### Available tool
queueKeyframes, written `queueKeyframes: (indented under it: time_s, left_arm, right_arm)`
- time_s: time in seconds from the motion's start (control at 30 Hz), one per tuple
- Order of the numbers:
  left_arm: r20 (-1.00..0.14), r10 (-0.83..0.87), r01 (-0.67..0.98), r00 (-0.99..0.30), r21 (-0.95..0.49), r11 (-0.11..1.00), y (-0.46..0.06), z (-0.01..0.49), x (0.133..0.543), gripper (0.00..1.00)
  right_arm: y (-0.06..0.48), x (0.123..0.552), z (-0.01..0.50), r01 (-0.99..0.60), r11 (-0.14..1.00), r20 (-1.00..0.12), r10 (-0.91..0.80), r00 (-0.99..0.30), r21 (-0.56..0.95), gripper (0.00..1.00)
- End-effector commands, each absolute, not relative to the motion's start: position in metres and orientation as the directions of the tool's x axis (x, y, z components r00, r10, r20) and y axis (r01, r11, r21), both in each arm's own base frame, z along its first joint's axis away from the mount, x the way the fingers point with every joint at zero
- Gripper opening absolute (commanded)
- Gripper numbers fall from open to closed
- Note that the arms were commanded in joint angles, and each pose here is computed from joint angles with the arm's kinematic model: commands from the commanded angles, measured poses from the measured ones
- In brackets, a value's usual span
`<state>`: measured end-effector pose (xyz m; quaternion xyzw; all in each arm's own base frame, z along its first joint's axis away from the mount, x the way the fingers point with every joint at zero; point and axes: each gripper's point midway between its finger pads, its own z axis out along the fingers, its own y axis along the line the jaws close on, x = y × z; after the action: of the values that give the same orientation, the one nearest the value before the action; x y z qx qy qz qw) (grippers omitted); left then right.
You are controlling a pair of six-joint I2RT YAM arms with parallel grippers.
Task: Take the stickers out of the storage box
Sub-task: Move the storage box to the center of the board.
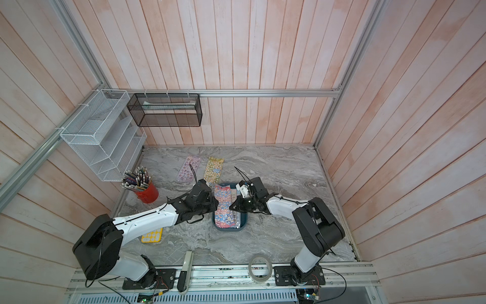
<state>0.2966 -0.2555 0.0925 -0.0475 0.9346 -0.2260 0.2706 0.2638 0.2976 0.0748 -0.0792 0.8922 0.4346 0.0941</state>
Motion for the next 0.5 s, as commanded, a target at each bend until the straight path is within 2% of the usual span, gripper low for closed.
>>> queueKeyframes:
  time_s: [0.0, 0.03, 0.1, 0.2, 0.33, 0.47]
  left_arm:
    - [-0.512, -0.226, 0.054, -0.829, -0.475, 0.878, -0.2603, 0.1018, 0.3005, 0.27]
    - [-0.513, -0.227, 0.055, -0.828, -0.477, 0.877, -0.2606, 0.1018, 0.3007, 0.23]
    - [-0.514, -0.228, 0.058, -0.827, -0.481, 0.875, -0.2614, 0.1024, 0.3008, 0.10]
    - [-0.511, -0.227, 0.059, -0.829, -0.483, 0.874, -0.2625, 0.1017, 0.3011, 0.03]
    - [-0.508, -0.226, 0.061, -0.831, -0.487, 0.871, -0.2641, 0.1011, 0.3013, 0.00]
    - [-0.508, -0.228, 0.064, -0.831, -0.494, 0.867, -0.2656, 0.1020, 0.3015, 0.00]
  right_arm:
    - [0.3031, 0.2652, 0.0852, -0.257, 0.598, -0.266, -0.075, -0.961, 0.759, 0.00]
    - [0.3038, 0.2646, 0.0851, -0.259, 0.597, -0.266, -0.078, -0.961, 0.760, 0.00]
    - [0.3041, 0.2645, 0.0854, -0.260, 0.593, -0.268, -0.077, -0.960, 0.762, 0.09]
    - [0.3053, 0.2646, 0.0869, -0.260, 0.585, -0.270, -0.073, -0.960, 0.768, 0.23]
    - [0.3069, 0.2646, 0.0865, -0.256, 0.578, -0.265, -0.071, -0.962, 0.775, 0.32]
    - [0.3093, 0.2647, 0.0846, -0.250, 0.573, -0.259, -0.067, -0.964, 0.780, 0.32]
